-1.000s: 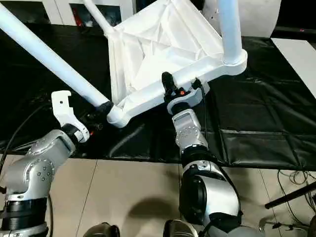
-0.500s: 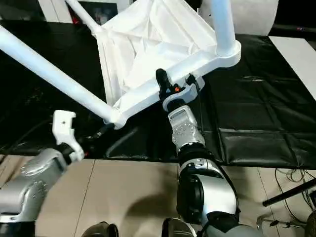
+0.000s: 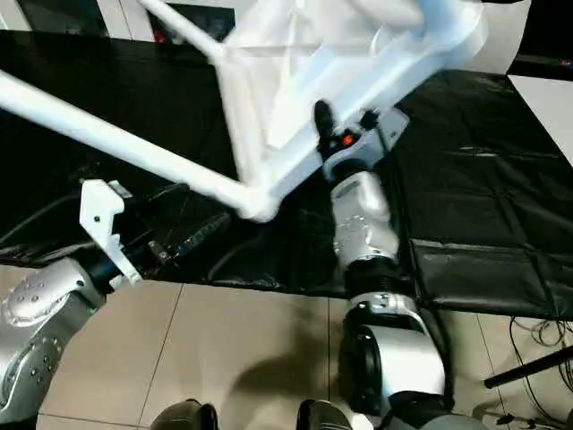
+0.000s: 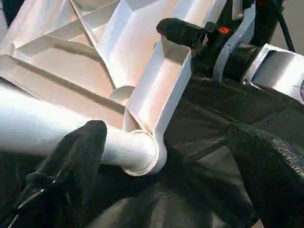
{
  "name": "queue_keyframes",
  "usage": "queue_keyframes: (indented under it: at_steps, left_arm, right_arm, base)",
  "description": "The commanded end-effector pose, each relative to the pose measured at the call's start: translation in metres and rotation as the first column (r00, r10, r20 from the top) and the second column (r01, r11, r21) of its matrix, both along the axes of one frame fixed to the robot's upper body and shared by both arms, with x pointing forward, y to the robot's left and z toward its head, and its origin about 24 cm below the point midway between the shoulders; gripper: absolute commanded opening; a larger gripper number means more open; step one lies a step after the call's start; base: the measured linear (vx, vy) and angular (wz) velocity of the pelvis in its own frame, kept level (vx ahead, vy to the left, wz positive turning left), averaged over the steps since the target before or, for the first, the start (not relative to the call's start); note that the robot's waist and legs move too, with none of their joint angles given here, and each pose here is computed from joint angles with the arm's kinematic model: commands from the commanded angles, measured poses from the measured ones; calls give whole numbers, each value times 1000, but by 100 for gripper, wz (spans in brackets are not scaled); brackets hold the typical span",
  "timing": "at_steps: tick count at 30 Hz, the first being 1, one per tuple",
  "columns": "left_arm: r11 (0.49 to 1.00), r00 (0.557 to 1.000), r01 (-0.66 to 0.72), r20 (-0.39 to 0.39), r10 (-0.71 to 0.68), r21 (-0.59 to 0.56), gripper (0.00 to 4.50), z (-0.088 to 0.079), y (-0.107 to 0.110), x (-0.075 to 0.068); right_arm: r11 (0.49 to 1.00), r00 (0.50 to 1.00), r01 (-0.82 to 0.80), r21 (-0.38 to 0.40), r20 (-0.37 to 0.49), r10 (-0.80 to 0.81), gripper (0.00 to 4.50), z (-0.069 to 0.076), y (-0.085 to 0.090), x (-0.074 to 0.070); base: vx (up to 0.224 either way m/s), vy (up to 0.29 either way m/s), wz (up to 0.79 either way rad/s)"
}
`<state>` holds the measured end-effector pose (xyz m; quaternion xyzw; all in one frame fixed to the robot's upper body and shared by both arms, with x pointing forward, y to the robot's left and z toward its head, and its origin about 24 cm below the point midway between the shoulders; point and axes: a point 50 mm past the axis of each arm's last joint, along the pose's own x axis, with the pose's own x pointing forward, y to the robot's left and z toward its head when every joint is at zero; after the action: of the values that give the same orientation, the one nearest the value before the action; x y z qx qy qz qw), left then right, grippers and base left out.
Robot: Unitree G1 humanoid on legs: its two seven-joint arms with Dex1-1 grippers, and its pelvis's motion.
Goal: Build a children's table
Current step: Flip table
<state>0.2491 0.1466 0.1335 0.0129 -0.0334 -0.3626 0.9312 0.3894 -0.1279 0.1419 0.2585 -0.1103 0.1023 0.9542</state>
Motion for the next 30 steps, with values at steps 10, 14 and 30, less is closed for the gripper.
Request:
queue_keyframes:
  at_steps: [10, 14, 30]
  left_arm:
    - [986, 992, 64, 98, -80, 153, 450, 26, -10, 6]
    - [980, 982, 57, 166, -90, 193, 450, 44, -17, 10]
    - [945, 893, -99, 448, -54, 312, 450, 88, -20, 21]
  right_arm:
    - [941, 983, 143, -308, 154, -99, 200, 20, 2, -18]
    - [879, 978, 189, -438, 167, -126, 197, 17, 10, -24]
    - [662, 909, 406, -630, 201, -366, 196, 18, -6, -20]
  base:
    - [0, 0, 0]
    - [0, 0, 0]
    - [0, 0, 0]
